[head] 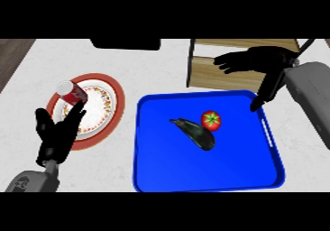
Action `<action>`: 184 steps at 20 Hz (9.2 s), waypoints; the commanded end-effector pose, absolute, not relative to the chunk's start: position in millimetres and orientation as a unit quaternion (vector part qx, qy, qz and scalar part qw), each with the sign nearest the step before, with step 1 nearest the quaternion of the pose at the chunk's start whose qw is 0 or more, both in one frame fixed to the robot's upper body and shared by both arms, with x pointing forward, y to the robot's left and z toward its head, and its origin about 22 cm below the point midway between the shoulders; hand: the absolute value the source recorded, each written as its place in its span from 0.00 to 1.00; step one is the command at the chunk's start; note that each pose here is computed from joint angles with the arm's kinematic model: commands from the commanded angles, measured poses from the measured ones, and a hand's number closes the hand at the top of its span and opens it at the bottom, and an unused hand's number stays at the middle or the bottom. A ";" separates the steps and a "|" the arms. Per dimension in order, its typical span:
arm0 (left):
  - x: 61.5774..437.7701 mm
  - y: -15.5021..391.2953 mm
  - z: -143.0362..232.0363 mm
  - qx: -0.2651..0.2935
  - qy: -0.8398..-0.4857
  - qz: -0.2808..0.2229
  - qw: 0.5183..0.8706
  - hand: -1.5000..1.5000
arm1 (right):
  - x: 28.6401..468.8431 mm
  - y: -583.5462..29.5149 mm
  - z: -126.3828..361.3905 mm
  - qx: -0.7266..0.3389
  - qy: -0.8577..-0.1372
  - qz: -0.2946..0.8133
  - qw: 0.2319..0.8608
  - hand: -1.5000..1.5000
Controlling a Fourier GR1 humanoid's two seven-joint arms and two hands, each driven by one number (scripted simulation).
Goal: Pick the eggplant from the tray and place it in the tiered shelf
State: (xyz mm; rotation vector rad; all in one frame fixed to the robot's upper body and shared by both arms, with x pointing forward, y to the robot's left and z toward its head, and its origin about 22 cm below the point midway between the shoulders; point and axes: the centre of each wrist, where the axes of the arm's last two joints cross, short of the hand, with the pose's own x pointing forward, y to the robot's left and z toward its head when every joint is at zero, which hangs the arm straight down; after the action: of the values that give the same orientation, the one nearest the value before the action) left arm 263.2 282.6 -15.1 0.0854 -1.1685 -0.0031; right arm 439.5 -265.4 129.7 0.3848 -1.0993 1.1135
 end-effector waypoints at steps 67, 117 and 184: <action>249.3 293.6 -13.6 0.041 -0.536 0.012 0.843 0.50 | 370.0 -65.4 14.3 -0.040 -0.332 0.712 0.617 1.00; 243.3 297.8 -31.9 0.044 -0.529 0.016 0.848 0.50 | 315.2 -127.2 385.2 -0.391 -0.690 0.182 0.581 1.00; 252.1 301.3 -21.3 0.046 -0.535 0.021 0.843 0.50 | 449.3 -264.6 367.3 -0.290 -0.749 -0.109 0.586 0.00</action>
State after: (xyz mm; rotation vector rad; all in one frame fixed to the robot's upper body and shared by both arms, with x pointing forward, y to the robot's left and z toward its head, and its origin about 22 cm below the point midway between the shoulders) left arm 253.5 296.2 -13.4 0.0976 -1.1613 0.0260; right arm 452.1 -252.6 366.5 -0.6175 -1.7414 -0.1465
